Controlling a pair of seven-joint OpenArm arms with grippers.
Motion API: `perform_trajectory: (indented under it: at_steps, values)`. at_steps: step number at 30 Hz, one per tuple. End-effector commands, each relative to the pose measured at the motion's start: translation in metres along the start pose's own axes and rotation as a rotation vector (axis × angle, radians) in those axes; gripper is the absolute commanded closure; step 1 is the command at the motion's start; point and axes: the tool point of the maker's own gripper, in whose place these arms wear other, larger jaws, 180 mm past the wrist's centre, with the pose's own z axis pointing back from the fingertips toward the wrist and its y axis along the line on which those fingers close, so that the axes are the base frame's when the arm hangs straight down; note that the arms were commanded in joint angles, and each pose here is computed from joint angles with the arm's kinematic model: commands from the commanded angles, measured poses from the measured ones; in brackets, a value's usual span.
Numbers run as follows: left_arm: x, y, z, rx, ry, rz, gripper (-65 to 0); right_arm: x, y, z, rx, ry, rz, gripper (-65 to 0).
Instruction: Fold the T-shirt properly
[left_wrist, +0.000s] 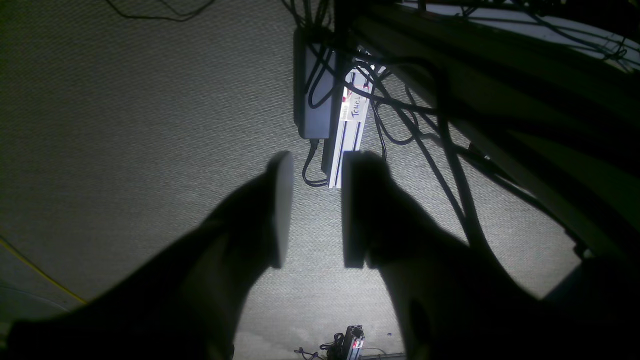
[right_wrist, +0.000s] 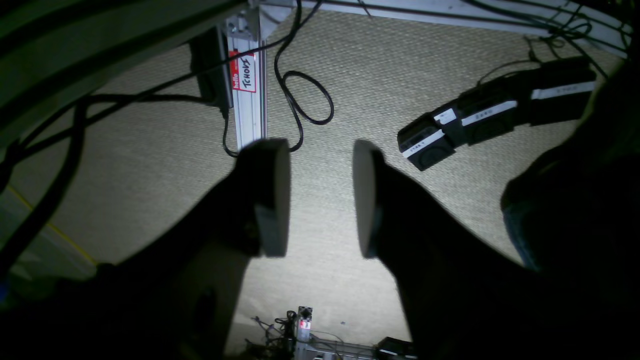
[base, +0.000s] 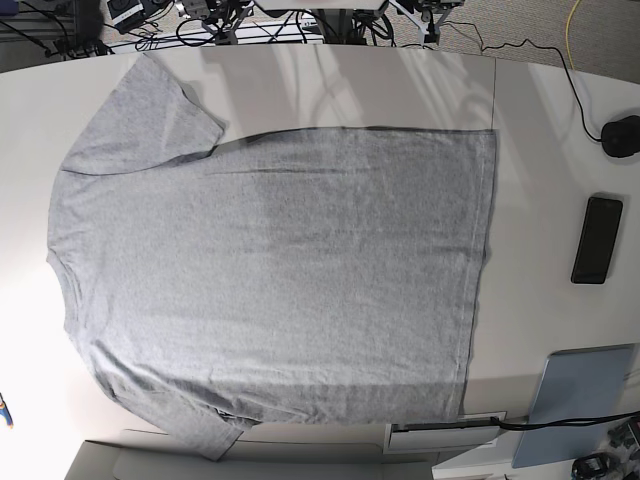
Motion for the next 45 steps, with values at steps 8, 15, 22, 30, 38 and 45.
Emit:
perform_trajectory:
  at_steps: [8,15,22,30,38,45]
  values:
    - [-0.004,0.0,0.001,-0.003,0.002,0.008,-18.5,0.0,-0.011,0.002,-0.014,-0.007,0.002,-21.5]
    - [-0.007,0.001,0.001,-0.001,0.006,0.008,-18.5,0.0,-0.011,0.002,-0.013,-0.007,0.001,-21.5]
    - [-0.008,0.001,0.001,-0.001,0.006,0.008,-18.5,0.0,-0.011,0.002,-0.013,-0.007,0.001,-21.5]
    - [-0.009,0.001,0.001,-0.001,0.008,0.009,-18.5,-0.001,-0.011,0.002,-0.013,-0.003,0.001,-21.5]
    - [0.002,0.002,0.001,0.002,-0.035,0.006,-18.5,-0.001,-0.01,0.002,-0.012,-0.027,0.001,-21.5]
    - [-0.002,0.003,0.001,0.003,-0.004,0.004,-18.5,-0.008,-0.009,0.003,-0.011,-0.014,0.0,-21.5]
